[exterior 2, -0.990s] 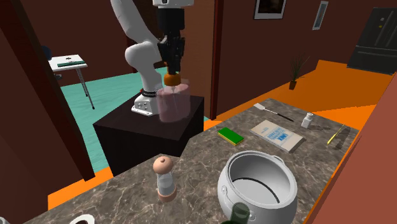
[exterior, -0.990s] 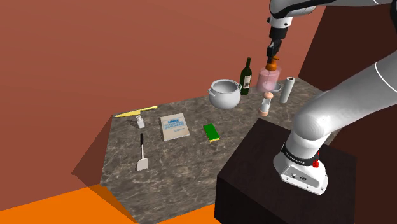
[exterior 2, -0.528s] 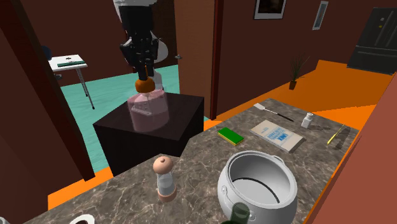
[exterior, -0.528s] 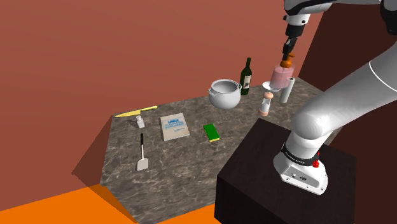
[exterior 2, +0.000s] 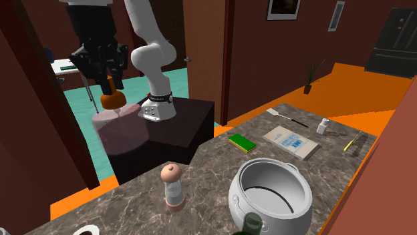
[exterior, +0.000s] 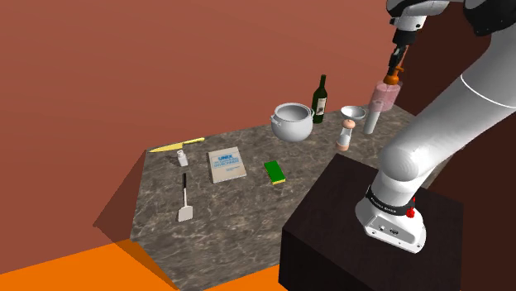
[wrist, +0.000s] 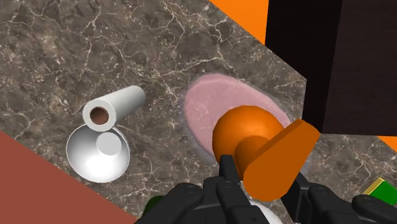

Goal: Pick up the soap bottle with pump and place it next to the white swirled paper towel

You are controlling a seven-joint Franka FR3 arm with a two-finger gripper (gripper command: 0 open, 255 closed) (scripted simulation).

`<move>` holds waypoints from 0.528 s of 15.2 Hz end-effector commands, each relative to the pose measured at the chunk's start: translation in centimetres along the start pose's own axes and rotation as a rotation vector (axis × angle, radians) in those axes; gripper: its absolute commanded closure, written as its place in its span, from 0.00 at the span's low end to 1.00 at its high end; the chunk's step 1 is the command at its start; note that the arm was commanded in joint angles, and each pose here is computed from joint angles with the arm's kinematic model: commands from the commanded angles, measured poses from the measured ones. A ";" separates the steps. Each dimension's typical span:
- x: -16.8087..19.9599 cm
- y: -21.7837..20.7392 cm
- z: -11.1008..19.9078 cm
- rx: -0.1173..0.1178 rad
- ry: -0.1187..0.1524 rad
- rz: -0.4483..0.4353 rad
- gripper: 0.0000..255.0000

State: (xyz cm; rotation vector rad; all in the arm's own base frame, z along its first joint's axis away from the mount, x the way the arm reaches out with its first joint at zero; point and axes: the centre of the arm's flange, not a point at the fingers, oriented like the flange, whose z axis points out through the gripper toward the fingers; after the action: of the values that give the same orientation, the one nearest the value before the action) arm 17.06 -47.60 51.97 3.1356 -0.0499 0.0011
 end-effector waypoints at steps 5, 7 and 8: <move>-2.0 3.5 1.6 -0.002 0.000 -0.003 1.00; -2.0 3.5 2.7 -0.002 0.000 -0.003 1.00; -2.0 3.5 3.2 -0.002 0.000 -0.003 1.00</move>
State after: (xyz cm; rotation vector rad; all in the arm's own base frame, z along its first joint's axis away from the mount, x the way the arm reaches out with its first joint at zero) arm 14.95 -51.02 49.28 3.1346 -0.0452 -0.0003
